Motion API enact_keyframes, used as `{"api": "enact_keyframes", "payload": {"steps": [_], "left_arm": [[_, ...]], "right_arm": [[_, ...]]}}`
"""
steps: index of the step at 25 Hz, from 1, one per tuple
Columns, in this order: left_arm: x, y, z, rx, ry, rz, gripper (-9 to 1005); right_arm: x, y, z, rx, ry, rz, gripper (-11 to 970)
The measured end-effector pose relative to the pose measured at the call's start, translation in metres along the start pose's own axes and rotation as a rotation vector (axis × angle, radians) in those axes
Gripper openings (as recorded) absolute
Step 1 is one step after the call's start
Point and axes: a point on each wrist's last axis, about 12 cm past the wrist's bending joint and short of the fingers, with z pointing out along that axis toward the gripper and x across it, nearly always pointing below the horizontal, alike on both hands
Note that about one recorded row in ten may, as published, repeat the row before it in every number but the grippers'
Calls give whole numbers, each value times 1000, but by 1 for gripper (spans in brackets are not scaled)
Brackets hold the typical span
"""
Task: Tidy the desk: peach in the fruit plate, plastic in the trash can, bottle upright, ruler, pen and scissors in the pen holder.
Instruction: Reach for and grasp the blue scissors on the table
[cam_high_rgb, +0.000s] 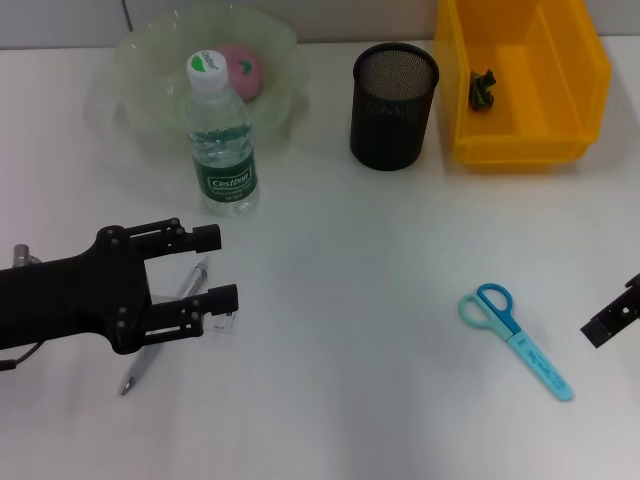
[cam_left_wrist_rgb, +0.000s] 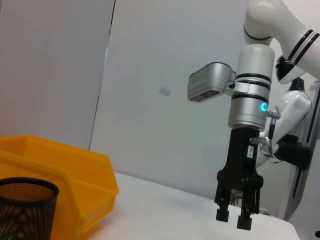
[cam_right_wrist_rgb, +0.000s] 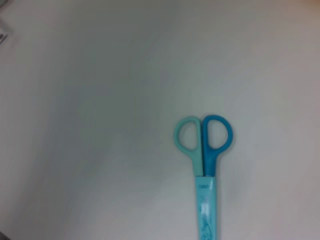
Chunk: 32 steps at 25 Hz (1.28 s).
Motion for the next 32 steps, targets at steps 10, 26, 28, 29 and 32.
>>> {"api": "enact_keyframes", "payload": {"steps": [10, 26, 28, 29, 32], "left_arm": [[2, -1, -2, -9, 0, -4, 682], [5, 1, -2, -36, 8, 2, 680], [5, 0, -3, -38, 8, 1, 680], [5, 0, -3, -38, 8, 1, 680], [6, 0, -3, -41, 9, 0, 679]], "right_arm": [[-12, -1, 16, 33, 9, -14, 740], [-35, 20, 36, 113, 49, -96, 739], [-37, 23, 40, 121, 59, -107, 739], [-38, 25, 41, 124, 65, -111, 739], [-40, 28, 44, 125, 75, -118, 739]]}}
